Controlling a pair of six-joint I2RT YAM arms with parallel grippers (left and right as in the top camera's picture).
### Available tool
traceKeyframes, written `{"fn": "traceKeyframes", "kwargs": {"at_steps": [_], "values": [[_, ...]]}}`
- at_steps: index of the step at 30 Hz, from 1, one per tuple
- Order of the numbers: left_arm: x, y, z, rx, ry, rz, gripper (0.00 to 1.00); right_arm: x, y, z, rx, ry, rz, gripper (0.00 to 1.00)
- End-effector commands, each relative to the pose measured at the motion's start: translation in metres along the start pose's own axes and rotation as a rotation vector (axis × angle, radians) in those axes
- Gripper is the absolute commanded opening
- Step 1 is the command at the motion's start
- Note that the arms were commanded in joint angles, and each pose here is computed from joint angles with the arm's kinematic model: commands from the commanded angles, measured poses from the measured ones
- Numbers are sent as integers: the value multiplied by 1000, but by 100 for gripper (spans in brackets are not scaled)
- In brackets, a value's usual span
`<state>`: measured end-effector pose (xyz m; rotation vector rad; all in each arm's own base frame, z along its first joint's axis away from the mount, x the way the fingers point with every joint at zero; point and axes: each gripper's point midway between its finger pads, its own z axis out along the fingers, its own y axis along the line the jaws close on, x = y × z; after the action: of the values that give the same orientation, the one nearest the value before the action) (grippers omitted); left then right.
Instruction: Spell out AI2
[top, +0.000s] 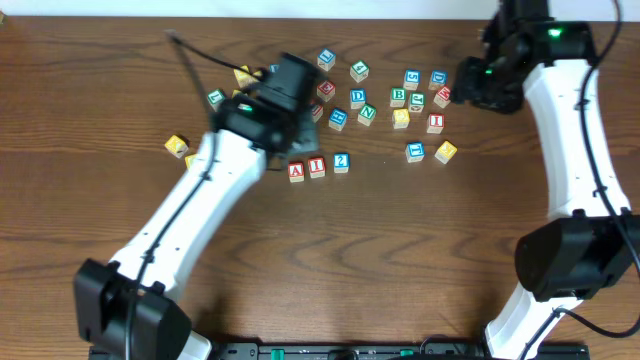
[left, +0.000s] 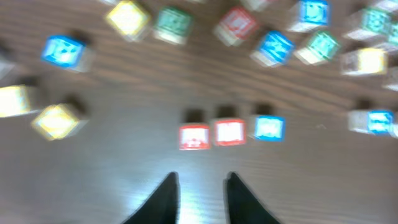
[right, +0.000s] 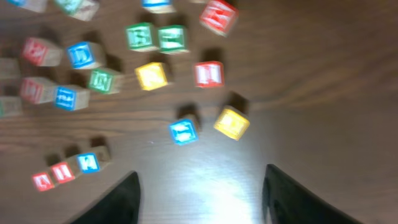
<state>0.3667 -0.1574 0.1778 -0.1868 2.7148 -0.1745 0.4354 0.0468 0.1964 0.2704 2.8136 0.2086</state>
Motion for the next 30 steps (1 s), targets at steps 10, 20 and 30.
{"fn": "traceKeyframes", "kwargs": {"at_steps": [10, 20, 30], "values": [[31, 83, 42, -35, 194, -141, 7, 57, 76, 79, -98, 84, -125, 1], [61, 82, 92, 22, 244, -141, 7, 87, 107, 123, -158, 64, -156, 1], [58, 65, 129, 121, 255, -42, 8, 93, 106, 147, -173, 57, -125, 1]]}}
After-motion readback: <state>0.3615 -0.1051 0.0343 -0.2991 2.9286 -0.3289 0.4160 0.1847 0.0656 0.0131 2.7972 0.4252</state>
